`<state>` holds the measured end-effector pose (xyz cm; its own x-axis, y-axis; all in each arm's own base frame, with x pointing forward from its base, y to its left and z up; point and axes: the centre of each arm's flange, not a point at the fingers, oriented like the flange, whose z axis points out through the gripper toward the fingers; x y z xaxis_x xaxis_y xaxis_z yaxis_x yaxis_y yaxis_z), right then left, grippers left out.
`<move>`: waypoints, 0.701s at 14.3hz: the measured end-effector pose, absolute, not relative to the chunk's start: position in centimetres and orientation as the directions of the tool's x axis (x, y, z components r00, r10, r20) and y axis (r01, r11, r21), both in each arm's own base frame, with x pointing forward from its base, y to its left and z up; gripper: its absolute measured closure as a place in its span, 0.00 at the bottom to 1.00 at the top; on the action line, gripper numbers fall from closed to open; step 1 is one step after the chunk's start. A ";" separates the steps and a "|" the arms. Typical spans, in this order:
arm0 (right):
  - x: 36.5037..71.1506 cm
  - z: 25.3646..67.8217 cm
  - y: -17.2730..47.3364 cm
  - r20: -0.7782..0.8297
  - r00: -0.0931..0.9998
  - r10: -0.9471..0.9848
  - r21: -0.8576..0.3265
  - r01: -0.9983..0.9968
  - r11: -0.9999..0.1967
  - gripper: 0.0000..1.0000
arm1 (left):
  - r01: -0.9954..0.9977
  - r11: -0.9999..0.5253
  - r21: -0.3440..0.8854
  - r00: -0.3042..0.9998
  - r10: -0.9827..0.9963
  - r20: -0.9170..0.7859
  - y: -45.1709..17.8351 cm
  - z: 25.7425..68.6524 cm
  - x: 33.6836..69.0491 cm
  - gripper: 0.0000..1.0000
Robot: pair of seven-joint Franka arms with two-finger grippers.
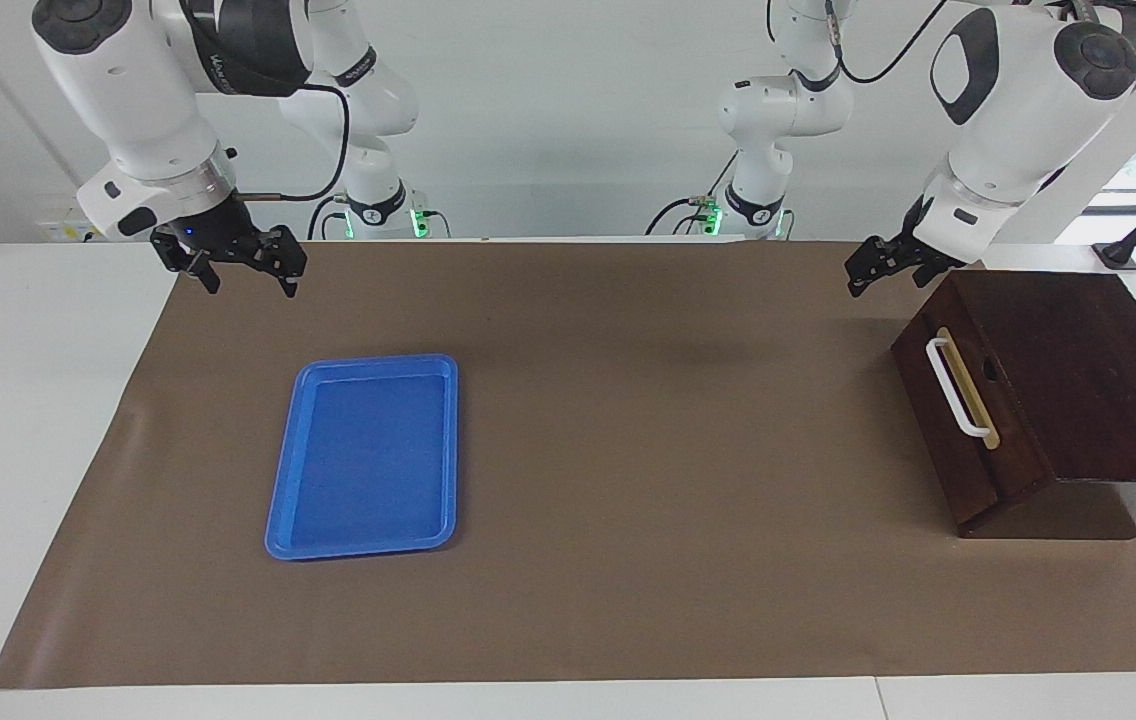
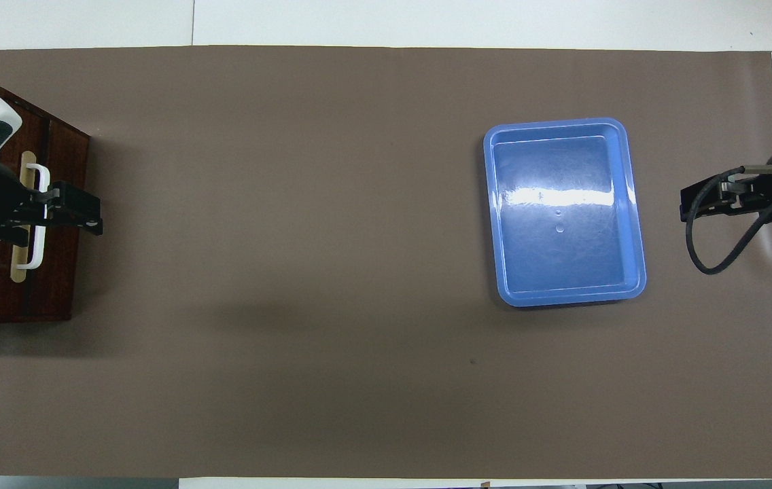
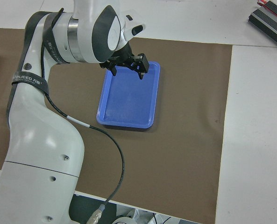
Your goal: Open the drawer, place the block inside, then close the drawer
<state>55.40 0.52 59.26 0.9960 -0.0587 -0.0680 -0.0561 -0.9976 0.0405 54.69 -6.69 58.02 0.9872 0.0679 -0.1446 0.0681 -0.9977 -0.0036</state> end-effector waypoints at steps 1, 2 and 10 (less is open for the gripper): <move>55.4 59.3 0.5 -0.068 0.996 -0.059 0.041 -0.056 -0.998 0.00 | 0.063 -0.998 -0.004 0.988 0.062 -0.145 -7.0 58.0 54.7 0.00; 55.4 59.3 0.5 -0.068 0.996 -0.059 0.041 -0.056 -0.998 0.00 | 0.059 -0.998 -0.004 0.988 0.059 -0.145 -7.2 58.0 54.6 0.00; 55.4 59.3 0.5 -0.068 0.996 -0.059 0.041 -0.056 -0.998 0.00 | 0.062 -0.998 -0.002 0.990 0.061 -0.125 -6.1 59.4 54.1 0.00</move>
